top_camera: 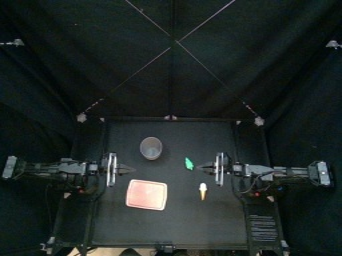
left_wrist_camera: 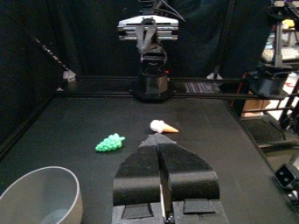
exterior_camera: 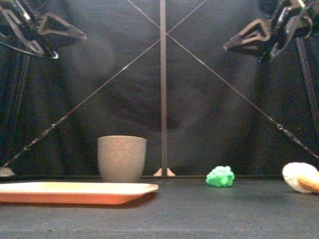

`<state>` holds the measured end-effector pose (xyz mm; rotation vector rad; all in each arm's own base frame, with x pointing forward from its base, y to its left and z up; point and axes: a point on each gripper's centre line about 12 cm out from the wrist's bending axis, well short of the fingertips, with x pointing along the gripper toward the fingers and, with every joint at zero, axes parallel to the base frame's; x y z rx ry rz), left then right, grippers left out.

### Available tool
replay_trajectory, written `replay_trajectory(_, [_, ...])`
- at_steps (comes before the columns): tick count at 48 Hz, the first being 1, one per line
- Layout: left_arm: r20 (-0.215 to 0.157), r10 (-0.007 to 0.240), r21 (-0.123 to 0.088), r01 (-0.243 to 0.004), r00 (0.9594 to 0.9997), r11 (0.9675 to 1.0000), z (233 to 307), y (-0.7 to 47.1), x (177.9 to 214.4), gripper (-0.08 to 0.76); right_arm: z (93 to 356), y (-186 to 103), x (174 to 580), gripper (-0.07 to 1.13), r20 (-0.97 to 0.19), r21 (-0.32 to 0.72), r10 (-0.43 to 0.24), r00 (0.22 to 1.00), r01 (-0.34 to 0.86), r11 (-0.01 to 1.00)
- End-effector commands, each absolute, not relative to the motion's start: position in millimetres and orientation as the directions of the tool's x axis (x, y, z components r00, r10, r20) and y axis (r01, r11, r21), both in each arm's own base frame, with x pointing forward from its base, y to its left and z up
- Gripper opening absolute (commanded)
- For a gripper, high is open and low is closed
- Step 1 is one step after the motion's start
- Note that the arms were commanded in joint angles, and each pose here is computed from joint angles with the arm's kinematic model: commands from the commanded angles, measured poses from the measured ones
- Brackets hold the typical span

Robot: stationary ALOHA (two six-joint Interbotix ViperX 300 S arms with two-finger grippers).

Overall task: Pick the green grapes then place it on the pink plate
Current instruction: Pick the green grapes

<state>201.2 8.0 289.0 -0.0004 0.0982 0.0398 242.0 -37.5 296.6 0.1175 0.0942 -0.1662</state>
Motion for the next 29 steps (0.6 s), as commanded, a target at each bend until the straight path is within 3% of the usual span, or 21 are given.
replay_trajectory(1, [-0.106, 0.064, 0.011, -0.063, 0.9923, 0.9979, 296.9, 13.0, 201.8, 0.073, 303.6, -54.1, 252.9, 0.71, -0.116, 0.17, -0.219, 0.969, 0.237, 0.956])
replay_trajectory(6, [-0.133, 0.082, 0.009, -0.082, 0.9877, 0.9966, 293.7, 16.7, 200.9, 0.095, 298.7, -66.3, 259.2, 0.89, -0.167, 0.213, -0.256, 0.952, 0.288, 0.934])
replay_trajectory(11, [-0.139, 0.085, 0.009, -0.085, 0.9866, 0.9964, 291.8, 17.3, 200.3, 0.12, 286.9, -80.2, 265.7, 0.99, -0.236, 0.247, -0.291, 0.927, 0.347, 0.905])
replay_trajectory(21, [-0.141, 0.093, 0.014, -0.092, 0.9857, 0.9957, 291.0, 18.8, 200.3, 0.129, 238.4, -117.6, 274.7, 0.99, -0.416, 0.316, -0.366, 0.832, 0.51, 0.8])
replay_trajectory(29, [-0.144, 0.097, 0.014, -0.096, 0.9848, 0.9953, 289.7, 19.7, 200.1, 0.129, 190.7, -137.1, 291.8, 0.99, -0.561, 0.365, -0.361, 0.745, 0.614, 0.7])
